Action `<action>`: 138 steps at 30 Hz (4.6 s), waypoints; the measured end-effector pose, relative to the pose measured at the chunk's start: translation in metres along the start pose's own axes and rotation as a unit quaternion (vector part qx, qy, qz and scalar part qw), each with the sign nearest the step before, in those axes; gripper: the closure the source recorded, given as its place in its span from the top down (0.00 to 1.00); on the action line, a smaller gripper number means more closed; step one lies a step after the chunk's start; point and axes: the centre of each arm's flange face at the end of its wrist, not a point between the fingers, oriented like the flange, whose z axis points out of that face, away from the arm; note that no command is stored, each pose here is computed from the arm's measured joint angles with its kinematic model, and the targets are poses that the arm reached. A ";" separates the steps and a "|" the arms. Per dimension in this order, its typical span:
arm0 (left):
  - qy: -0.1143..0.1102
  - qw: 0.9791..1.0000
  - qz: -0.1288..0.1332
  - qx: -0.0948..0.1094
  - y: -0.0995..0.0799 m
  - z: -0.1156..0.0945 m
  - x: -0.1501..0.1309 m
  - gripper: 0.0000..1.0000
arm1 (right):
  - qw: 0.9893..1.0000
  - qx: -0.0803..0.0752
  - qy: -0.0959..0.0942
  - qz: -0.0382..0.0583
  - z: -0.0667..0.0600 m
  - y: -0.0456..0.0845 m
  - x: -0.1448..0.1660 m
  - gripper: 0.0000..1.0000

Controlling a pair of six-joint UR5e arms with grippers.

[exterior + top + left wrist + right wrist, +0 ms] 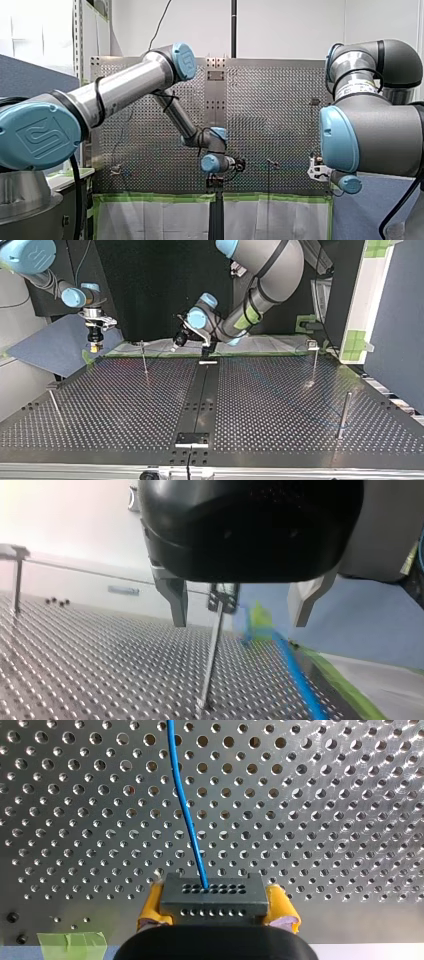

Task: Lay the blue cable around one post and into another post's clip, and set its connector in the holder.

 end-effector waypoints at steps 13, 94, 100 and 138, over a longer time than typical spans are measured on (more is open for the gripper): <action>0.018 0.999 -0.008 0.045 -0.071 -0.015 0.002 1.00 | 1.000 0.002 0.000 0.000 0.000 0.000 0.000 0.24; 0.040 0.997 -0.024 -0.056 -0.094 -0.013 0.028 1.00 | 1.000 0.008 -0.007 0.003 -0.001 -0.006 -0.002 0.24; 0.041 0.997 -0.014 -0.058 -0.092 -0.012 0.028 1.00 | 1.000 0.009 -0.010 0.003 -0.001 -0.007 -0.002 0.24; 0.052 0.995 -0.001 -0.080 -0.075 -0.015 0.033 1.00 | 0.997 0.035 -0.047 -0.050 -0.054 -0.017 0.005 0.24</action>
